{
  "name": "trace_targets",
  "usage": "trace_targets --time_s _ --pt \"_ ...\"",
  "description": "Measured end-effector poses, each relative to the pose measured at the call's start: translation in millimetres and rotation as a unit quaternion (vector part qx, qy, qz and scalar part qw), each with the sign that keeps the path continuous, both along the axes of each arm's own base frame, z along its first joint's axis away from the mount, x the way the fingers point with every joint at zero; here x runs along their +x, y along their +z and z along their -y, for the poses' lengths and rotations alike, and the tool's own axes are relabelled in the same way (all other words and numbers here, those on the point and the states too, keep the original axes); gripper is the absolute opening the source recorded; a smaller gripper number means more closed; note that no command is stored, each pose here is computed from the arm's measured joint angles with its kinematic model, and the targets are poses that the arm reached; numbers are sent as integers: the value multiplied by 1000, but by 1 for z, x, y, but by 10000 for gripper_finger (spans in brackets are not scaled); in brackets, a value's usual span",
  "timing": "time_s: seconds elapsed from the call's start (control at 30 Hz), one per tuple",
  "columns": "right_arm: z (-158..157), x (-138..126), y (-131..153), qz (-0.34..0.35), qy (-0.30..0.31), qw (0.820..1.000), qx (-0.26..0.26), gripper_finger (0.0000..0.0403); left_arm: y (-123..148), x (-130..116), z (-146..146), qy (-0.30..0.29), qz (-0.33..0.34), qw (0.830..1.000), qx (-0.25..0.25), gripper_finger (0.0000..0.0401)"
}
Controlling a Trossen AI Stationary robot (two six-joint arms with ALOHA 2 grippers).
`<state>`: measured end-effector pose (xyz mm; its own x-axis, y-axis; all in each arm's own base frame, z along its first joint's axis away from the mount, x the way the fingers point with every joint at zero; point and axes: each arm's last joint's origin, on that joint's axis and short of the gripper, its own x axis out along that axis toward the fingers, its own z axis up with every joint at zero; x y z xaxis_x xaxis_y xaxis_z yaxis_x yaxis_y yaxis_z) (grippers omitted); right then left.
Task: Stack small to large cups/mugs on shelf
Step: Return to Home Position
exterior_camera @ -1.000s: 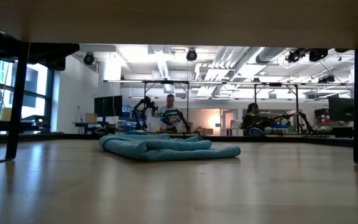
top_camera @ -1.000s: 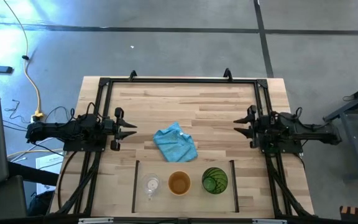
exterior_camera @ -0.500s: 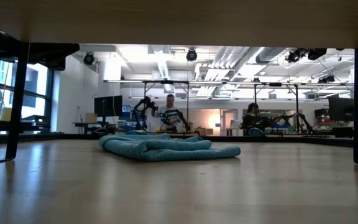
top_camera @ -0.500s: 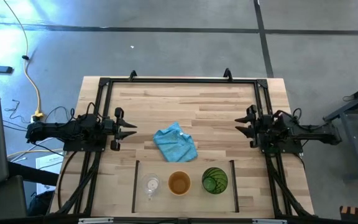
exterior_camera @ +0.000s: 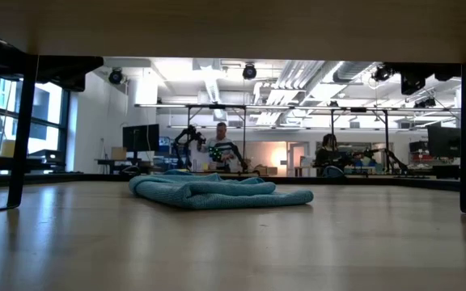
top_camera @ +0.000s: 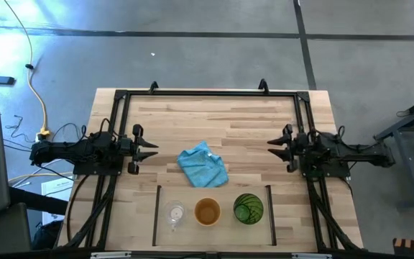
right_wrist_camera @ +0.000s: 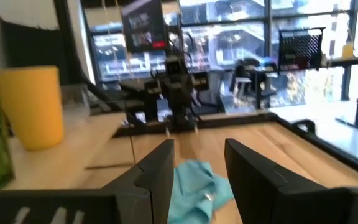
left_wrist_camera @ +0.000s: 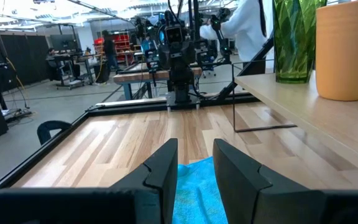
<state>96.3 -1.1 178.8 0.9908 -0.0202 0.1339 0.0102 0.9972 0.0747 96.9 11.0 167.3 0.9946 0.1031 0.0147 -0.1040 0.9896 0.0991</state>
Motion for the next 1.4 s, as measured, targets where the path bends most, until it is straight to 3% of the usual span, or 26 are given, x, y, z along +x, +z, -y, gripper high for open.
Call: trace_targets --time_s 0.2,0.73,0.83,1.07,1.4 --pt "1 1 -10 -51 -19 998 4 135 0 0 0 0 0 1000 0 92" --pt "0 1 -11 -56 7 998 11 135 0 0 0 0 0 1000 0 92" --pt "-1 1 -11 -60 16 998 -5 135 0 0 0 0 0 1000 0 92" --pt "-1 1 -12 -62 9 993 -101 135 0 0 0 0 0 1000 0 92" --pt "-1 1 -12 -64 3 993 -103 135 0 0 0 0 0 1000 0 92"
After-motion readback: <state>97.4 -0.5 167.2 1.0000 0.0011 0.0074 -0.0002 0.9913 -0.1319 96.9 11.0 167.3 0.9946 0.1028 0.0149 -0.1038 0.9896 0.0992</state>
